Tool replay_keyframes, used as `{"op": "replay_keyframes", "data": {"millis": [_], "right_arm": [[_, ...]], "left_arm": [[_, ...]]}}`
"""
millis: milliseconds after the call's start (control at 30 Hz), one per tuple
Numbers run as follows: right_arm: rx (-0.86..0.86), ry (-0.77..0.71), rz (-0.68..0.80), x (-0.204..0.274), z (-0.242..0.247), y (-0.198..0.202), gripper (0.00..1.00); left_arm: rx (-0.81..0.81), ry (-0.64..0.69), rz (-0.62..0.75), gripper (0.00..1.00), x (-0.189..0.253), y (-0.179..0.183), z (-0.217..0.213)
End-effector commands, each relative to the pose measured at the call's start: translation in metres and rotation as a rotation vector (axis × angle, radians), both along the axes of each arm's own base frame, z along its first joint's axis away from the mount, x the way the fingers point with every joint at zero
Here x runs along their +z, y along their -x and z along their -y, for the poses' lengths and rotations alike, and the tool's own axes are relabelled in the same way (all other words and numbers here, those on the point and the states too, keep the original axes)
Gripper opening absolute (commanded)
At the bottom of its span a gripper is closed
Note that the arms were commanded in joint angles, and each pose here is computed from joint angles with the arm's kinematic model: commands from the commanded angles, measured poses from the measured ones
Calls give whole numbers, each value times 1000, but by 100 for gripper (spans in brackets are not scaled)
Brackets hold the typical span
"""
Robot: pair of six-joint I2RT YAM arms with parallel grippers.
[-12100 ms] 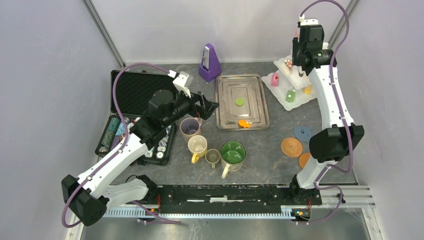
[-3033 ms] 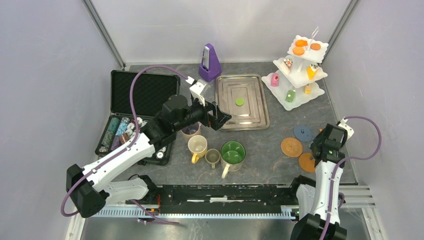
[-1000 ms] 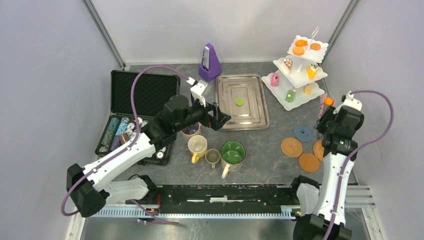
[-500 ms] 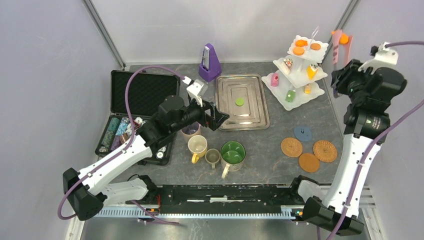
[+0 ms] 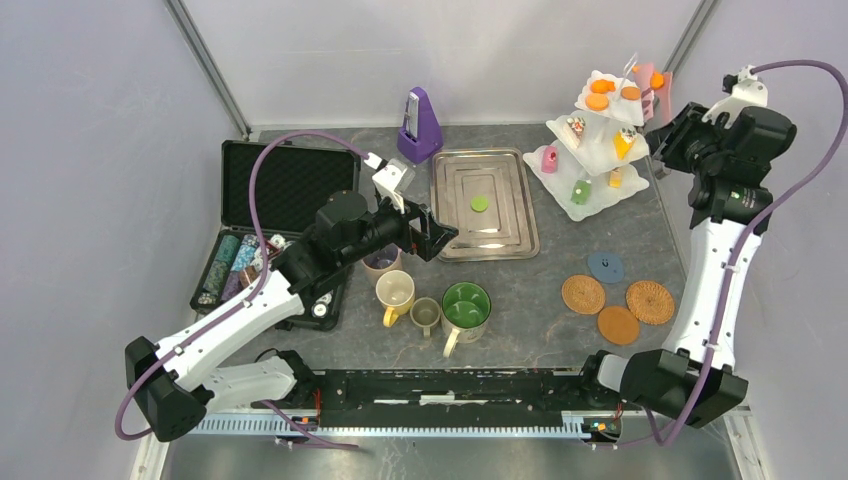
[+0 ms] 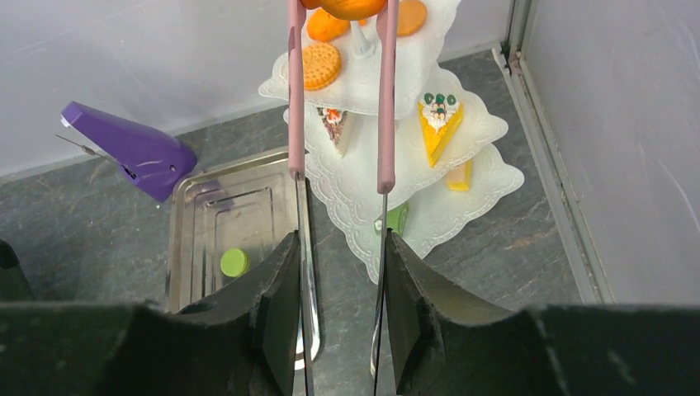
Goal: Serve the afternoon tea
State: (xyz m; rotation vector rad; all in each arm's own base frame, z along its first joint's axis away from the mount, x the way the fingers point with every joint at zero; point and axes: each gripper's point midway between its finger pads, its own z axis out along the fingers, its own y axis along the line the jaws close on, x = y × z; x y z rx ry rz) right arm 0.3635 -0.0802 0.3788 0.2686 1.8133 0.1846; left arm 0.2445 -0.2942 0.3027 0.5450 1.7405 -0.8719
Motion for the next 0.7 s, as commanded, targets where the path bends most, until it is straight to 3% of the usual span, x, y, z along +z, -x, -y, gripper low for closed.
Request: {"op": "replay_keyframes", "data": {"millis": [0, 667], "right_arm": [[12, 33, 33, 6, 2, -7, 14], [7, 89, -124, -50, 7, -27, 19]], "left_arm": [[8, 7, 88, 100, 26, -3, -4], [27, -12, 86, 100, 22, -10, -8]]}}
